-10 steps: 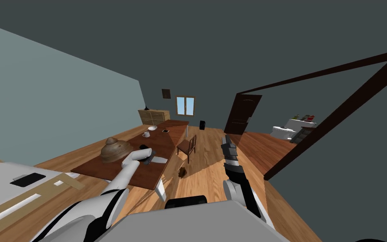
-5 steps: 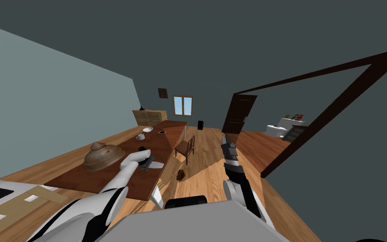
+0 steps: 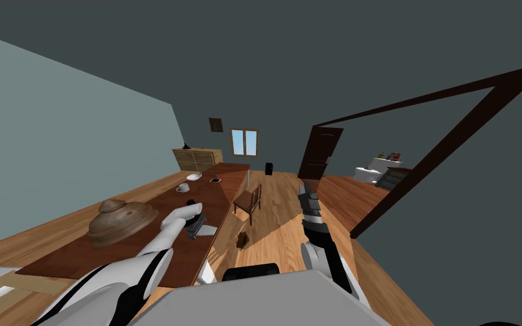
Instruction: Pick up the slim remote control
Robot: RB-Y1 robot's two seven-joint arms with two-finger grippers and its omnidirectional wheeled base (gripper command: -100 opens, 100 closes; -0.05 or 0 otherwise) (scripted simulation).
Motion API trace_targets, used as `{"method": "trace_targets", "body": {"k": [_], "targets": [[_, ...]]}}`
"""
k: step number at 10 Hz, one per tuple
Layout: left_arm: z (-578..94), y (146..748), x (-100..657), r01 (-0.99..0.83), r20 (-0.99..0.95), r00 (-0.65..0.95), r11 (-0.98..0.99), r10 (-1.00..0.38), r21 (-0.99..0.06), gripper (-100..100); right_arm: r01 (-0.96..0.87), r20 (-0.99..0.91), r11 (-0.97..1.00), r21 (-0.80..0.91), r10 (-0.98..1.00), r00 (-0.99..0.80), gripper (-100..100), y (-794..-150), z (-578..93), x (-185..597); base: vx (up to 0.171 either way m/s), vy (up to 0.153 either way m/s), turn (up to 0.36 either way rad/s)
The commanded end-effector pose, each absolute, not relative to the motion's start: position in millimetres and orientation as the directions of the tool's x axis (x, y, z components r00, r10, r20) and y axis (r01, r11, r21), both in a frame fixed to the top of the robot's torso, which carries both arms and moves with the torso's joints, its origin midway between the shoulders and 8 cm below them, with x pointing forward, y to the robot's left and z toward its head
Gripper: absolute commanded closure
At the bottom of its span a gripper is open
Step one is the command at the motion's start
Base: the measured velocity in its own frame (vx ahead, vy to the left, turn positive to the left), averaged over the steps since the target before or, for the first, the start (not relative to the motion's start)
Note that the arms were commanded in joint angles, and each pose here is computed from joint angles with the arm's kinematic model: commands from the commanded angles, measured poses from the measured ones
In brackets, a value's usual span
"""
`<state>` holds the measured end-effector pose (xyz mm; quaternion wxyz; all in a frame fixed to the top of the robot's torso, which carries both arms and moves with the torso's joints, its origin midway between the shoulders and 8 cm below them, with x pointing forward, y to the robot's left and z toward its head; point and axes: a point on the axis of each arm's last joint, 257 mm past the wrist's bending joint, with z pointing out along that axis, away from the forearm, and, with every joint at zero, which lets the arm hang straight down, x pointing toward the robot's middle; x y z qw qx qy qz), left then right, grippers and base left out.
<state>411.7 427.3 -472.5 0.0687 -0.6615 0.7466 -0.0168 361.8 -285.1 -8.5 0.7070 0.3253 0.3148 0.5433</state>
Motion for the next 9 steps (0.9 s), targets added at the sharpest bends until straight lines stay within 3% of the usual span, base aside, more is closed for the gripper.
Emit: {"method": "trace_targets", "body": {"k": [1, 3, 4, 5, 9], "targets": [[-480, 426, 395, -0.991, -0.052, -0.109, 0.112, -0.993, -0.07, -100, -0.563, -0.092, 0.198, 0.802, 0.973, 0.211, 0, -285, -8, 362, 0.094, 0.008, -0.097], [-482, 426, 392, -0.992, -0.047, -0.106, 0.109, -0.993, -0.062, -100, -0.563, -0.092, 0.198, 0.802, 0.973, 0.211, 0, -285, -8, 362, 0.064, -0.001, -0.039], [-483, 426, 391, -0.992, -0.045, -0.107, 0.109, -0.993, -0.058, 0, -0.564, -0.092, 0.198, 0.802, 0.973, 0.211, 0, -285, -8, 362, 0.007, 0.0, 0.002], [-489, 443, 375, -0.995, -0.037, -0.086, 0.088, -0.996, -0.054, -100, -0.564, -0.092, 0.198, 0.802, 0.973, 0.211, 0, -285, -8, 362, 0.018, -0.038, -0.166], [-499, 477, 344, -0.998, -0.026, -0.044, 0.045, -0.999, -0.047, -100, -0.564, -0.091, 0.198, 0.802, 0.973, 0.211, 0, -285, -8, 362, 0.027, -0.063, -0.137]]}}
